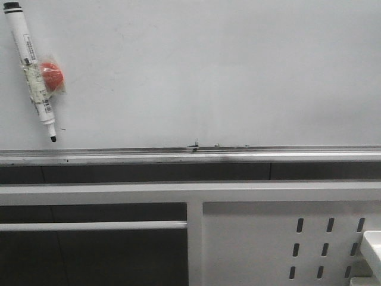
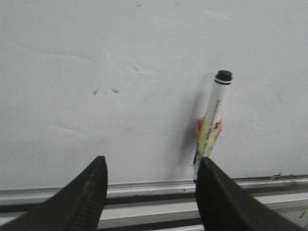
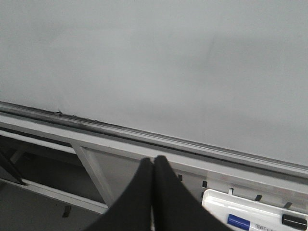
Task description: Write number 1 on whiteboard
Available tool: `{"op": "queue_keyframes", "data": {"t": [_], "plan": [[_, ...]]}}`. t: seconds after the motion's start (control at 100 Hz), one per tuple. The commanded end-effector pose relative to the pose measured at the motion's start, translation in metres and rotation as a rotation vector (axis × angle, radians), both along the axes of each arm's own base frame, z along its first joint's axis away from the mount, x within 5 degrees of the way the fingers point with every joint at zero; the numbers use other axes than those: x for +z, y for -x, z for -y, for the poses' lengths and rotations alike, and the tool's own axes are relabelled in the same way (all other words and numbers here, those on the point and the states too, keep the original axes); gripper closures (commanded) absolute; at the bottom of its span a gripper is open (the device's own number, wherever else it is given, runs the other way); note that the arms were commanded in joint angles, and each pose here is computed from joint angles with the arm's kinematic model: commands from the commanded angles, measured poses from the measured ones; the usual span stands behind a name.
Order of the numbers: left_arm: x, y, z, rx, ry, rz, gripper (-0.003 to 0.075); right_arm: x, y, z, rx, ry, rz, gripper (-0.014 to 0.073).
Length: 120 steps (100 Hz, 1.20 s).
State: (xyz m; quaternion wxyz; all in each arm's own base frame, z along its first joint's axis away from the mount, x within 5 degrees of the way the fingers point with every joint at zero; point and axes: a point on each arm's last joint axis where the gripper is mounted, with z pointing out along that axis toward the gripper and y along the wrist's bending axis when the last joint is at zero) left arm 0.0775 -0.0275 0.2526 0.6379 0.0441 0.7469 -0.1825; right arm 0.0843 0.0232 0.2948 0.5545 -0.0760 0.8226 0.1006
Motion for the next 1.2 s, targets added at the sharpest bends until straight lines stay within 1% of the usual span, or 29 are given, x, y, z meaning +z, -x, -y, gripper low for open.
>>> {"op": "queue_keyframes", "data": {"t": [0.0, 0.1, 0.23, 0.41, 0.58, 0.67, 0.75, 0.83, 0.93, 1.19], "plan": [[0.007, -0.005, 0.005, -0.035, 0.056, 0.114, 0.0351, 0.017, -0.003, 0.0, -0.01, -0.015, 0.093, 0.0664], [-0.007, -0.01, 0.011, -0.073, 0.074, 0.156, 0.0351, 0.017, -0.003, 0.0, -0.01, -0.015, 0.093, 0.0664], [-0.023, -0.02, 0.02, -0.103, 0.057, 0.137, 0.0351, 0.017, -0.003, 0.0, -0.01, -0.015, 0.093, 0.0664], [-0.029, -0.036, 0.036, -0.131, 0.041, 0.156, 0.0351, 0.017, -0.003, 0.0, -0.01, -0.015, 0.093, 0.0664], [-0.044, -0.05, 0.057, -0.17, 0.013, 0.162, 0.0351, 0.017, -0.003, 0.0, -0.01, -0.015, 0.093, 0.0664], [-0.052, -0.057, 0.064, -0.132, 0.029, 0.164, 0.0351, 0.017, -0.003, 0.0, -0.01, -0.015, 0.093, 0.0664], [-0.055, -0.062, 0.068, -0.099, 0.037, 0.211, 0.0351, 0.017, -0.003, 0.0, -0.01, -0.015, 0.093, 0.0664], [-0.059, -0.066, 0.074, -0.094, 0.034, 0.228, 0.0351, 0.017, -0.003, 0.0, -0.01, -0.015, 0.093, 0.0664], [-0.065, -0.074, 0.079, -0.083, 0.048, 0.188, 0.0351, 0.017, -0.003, 0.0, -0.01, -0.015, 0.093, 0.0664], [-0.064, -0.093, 0.094, -0.036, 0.065, 0.196, 0.0352, 0.017, -0.003, 0.0, -0.01, -0.015, 0.093, 0.0664]]}}
